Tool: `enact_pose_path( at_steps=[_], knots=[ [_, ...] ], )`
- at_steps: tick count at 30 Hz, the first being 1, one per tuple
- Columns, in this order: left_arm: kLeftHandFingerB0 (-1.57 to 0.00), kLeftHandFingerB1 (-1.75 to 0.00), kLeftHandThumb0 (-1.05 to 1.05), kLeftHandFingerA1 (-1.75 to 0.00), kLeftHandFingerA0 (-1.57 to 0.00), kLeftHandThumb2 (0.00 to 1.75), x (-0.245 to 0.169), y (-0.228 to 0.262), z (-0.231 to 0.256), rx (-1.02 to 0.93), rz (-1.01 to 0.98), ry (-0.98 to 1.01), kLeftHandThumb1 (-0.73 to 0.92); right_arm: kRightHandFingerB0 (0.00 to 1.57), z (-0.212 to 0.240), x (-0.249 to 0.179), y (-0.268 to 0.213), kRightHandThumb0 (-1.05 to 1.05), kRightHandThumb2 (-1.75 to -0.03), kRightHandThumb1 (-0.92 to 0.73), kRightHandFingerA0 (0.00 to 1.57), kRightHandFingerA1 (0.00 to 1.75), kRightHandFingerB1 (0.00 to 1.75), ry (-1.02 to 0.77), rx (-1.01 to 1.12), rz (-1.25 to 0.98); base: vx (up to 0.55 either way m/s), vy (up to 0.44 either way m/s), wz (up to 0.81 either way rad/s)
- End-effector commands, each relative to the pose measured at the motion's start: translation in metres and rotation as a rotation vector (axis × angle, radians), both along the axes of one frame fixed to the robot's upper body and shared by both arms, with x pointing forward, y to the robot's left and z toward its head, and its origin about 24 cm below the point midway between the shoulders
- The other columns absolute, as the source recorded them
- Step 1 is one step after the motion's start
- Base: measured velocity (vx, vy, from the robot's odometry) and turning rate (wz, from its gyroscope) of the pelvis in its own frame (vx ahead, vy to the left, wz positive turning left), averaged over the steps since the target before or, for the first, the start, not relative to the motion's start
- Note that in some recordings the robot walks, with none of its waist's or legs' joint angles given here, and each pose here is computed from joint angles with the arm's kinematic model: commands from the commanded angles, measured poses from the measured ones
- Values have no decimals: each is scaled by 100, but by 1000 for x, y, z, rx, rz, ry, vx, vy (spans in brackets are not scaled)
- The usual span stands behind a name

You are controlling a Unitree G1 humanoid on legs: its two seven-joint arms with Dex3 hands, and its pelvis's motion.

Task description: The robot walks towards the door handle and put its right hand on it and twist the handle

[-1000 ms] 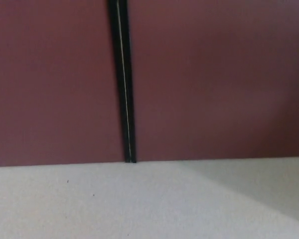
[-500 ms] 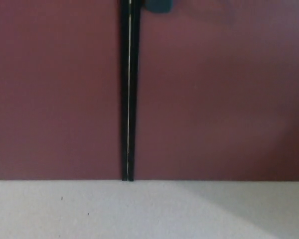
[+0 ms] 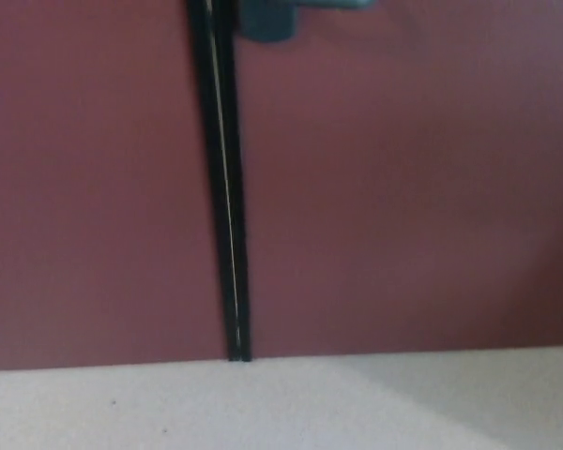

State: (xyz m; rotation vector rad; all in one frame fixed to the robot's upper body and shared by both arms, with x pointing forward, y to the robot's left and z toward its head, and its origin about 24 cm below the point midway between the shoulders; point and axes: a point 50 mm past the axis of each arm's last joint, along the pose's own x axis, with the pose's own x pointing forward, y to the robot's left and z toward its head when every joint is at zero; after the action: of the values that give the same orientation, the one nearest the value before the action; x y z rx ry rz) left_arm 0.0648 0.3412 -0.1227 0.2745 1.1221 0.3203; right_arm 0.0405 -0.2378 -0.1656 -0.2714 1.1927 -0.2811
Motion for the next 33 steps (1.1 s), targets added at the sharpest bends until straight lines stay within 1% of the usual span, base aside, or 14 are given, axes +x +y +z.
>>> enact_pose_path(
  at_steps=[1,5,11,23,26,27,33],
  knots=[
    [-59,-43,-23,-54,-75,57,-1,1,0,-2,-1,9,58,69,0,2,0,-19,-56,-53,86,49,44,0,6,7,271,-2,3],
    [-59,-43,-23,-55,-75,57,-1,1,0,-1,-7,10,58,70,0,1,0,-19,-56,-53,84,48,44,-3,10,6,224,113,5],
    [-59,-43,-22,-54,-75,57,-1,2,1,-10,-11,5,58,70,0,2,1,-17,-56,-53,87,49,44,-2,8,5,143,16,4],
    [-59,-44,-22,-53,-75,57,-6,2,0,-12,-4,19,58,68,-1,1,2,-19,-56,-53,86,48,43,11,16,27,104,-164,0],
    [-59,-44,-22,-53,-75,57,-6,2,0,-13,-4,19,58,68,-1,1,2,-19,-56,-53,86,48,43,11,16,28,83,19,-6],
    [-59,-44,-21,-55,-78,57,-5,1,0,-9,-3,25,57,69,0,0,3,-21,-56,-53,86,49,44,-5,19,25,104,96,-2],
    [-59,-44,-21,-56,-79,57,-5,2,0,-2,-16,30,57,69,-1,-1,4,-21,-56,-52,87,49,44,1,20,28,199,233,8]
  ],
)
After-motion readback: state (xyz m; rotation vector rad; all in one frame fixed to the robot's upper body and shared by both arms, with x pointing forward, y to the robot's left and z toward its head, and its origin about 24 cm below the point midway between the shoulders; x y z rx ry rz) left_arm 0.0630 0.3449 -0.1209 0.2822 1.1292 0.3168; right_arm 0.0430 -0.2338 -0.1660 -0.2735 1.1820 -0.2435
